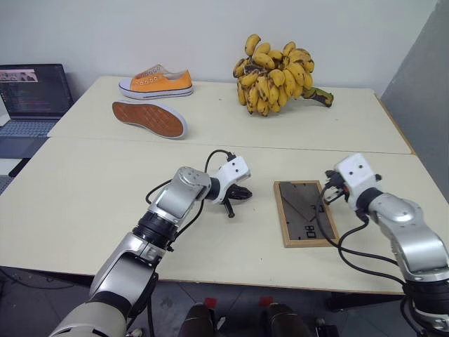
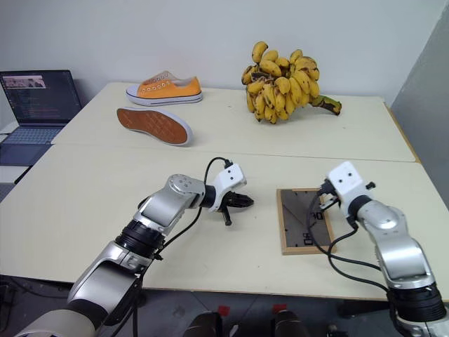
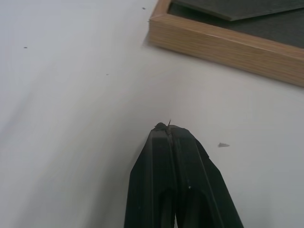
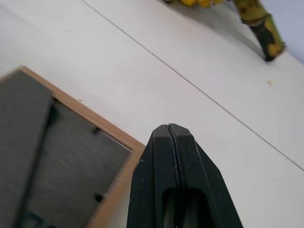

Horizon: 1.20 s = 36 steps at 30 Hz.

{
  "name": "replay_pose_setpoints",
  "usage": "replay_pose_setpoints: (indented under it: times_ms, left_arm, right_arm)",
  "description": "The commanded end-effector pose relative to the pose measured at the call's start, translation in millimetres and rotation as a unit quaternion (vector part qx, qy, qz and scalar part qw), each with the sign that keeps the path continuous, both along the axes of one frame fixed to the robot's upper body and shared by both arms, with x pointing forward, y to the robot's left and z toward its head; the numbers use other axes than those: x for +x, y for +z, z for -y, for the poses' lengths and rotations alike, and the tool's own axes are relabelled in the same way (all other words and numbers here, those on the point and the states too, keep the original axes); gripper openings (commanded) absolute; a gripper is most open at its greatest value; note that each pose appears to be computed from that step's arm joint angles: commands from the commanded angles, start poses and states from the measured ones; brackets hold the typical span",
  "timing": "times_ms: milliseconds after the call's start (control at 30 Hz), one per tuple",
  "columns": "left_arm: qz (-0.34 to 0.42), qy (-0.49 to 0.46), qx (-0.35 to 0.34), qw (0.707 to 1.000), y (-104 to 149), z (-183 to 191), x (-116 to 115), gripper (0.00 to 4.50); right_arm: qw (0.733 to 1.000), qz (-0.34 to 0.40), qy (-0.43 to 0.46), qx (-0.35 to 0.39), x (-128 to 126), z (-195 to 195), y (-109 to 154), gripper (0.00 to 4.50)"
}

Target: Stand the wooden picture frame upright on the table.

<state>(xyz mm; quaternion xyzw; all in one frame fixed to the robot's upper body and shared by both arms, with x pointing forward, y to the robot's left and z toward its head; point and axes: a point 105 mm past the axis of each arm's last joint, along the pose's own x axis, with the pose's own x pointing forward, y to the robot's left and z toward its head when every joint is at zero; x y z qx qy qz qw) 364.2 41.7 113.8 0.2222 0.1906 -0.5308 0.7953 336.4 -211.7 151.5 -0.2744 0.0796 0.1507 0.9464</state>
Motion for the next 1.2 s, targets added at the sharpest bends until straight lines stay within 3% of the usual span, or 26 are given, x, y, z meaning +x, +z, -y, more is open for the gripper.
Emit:
replay_pose_setpoints:
  times_ms: [33, 133, 300, 533, 800, 1200]
  left_arm:
    - [0.019, -0.030, -0.008, 0.999, 11, 20, -6, 0.01]
    - [0.018, -0.041, -0.014, 0.999, 12, 32, -9, 0.01]
    - [0.016, -0.051, -0.018, 0.998, 12, 42, -11, 0.01]
    - [0.019, -0.043, -0.016, 0.999, 13, 37, -5, 0.01]
    - [0.031, -0.011, -0.002, 0.999, 21, 2, 4, 0.01]
    - [0.044, 0.036, 0.010, 0.998, 30, -32, 8, 0.01]
  right_arm:
    - [1.000, -0.017, -0.004, -0.004, -8, 9, -13, 0.00]
    - [0.999, -0.049, 0.006, 0.001, -16, 0, -38, 0.00]
    - [0.998, -0.058, 0.021, 0.031, -16, -27, -51, 0.00]
    - [0.996, -0.053, 0.048, 0.057, -8, -60, -49, 0.00]
    - [0.993, -0.051, 0.077, 0.068, 1, -86, -45, 0.00]
    - [0.993, -0.051, 0.082, 0.071, 11, -91, -48, 0.00]
